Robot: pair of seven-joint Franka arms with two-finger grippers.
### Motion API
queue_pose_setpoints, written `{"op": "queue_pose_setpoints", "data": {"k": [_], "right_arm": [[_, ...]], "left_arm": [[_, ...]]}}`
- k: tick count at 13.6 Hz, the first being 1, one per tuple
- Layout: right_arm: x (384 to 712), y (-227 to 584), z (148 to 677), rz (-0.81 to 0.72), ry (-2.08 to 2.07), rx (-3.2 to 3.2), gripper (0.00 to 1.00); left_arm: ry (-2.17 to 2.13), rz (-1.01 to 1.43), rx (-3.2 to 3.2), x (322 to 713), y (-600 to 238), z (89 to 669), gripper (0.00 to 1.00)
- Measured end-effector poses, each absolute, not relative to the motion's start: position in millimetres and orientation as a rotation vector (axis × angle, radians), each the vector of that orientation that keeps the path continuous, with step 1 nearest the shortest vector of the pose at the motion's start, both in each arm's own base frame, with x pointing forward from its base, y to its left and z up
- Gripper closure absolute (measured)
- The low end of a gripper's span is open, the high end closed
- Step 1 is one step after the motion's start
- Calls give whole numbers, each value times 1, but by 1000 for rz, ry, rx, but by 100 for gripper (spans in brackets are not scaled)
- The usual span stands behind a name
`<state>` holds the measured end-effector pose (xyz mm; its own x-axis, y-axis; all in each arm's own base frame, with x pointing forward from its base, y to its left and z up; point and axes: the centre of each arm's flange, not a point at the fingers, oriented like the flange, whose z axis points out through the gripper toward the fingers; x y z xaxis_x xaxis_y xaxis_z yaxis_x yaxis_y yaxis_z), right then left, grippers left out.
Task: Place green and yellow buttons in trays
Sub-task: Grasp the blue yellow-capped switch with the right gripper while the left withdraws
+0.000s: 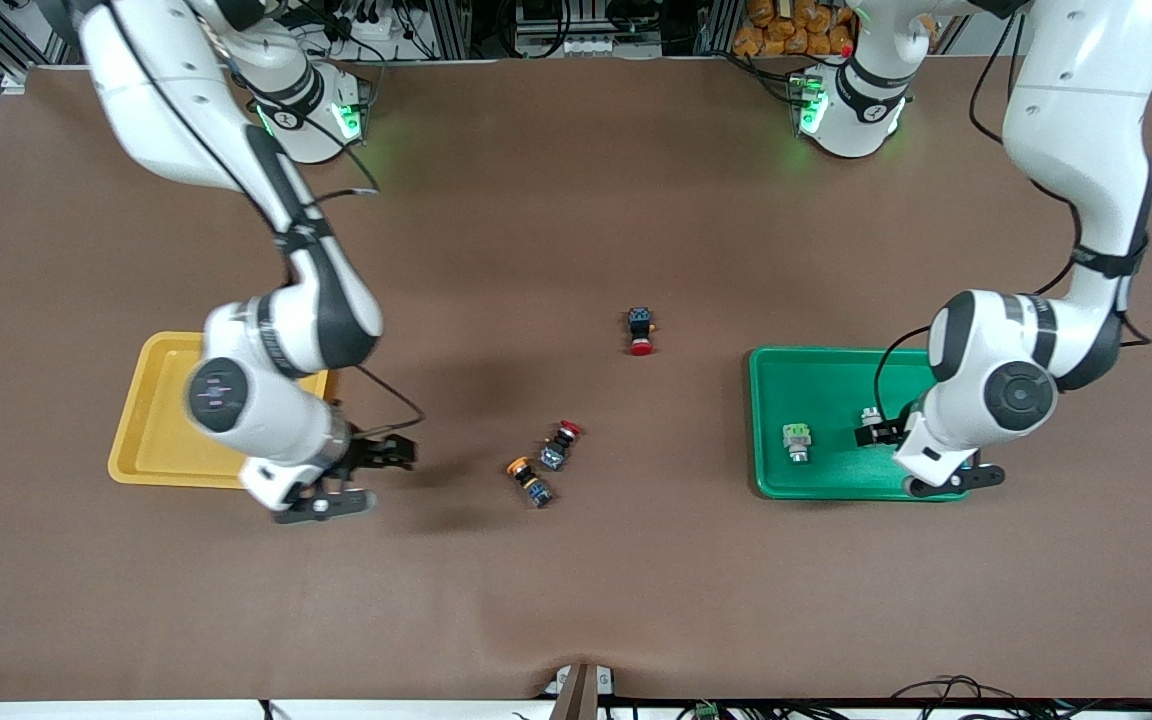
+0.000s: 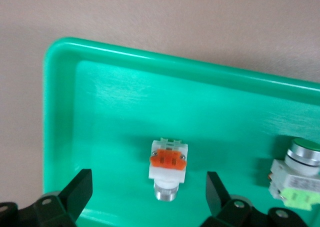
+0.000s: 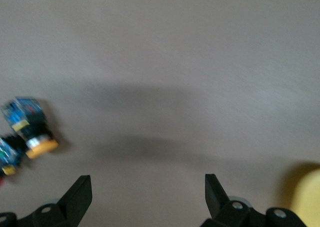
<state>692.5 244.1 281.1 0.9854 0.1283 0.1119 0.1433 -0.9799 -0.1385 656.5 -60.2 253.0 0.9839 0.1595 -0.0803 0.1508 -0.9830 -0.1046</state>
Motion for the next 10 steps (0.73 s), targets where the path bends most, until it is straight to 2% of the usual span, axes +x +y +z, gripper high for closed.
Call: {"op": "queue_pose_setpoints", "data": {"k": [6,8,10], "right_arm": [[703,337,234,-379,-227,-2888,0],[699,374,212,-472,-256,-2819,0],[689,401,190,-496,-290,-2794,0]], "left_arm": [[-256,23,-3031,668,-59,333,0],[-252,9,-3029,664,-63,361,0],[-231,13,-3027,653,-74,401,0]]}}
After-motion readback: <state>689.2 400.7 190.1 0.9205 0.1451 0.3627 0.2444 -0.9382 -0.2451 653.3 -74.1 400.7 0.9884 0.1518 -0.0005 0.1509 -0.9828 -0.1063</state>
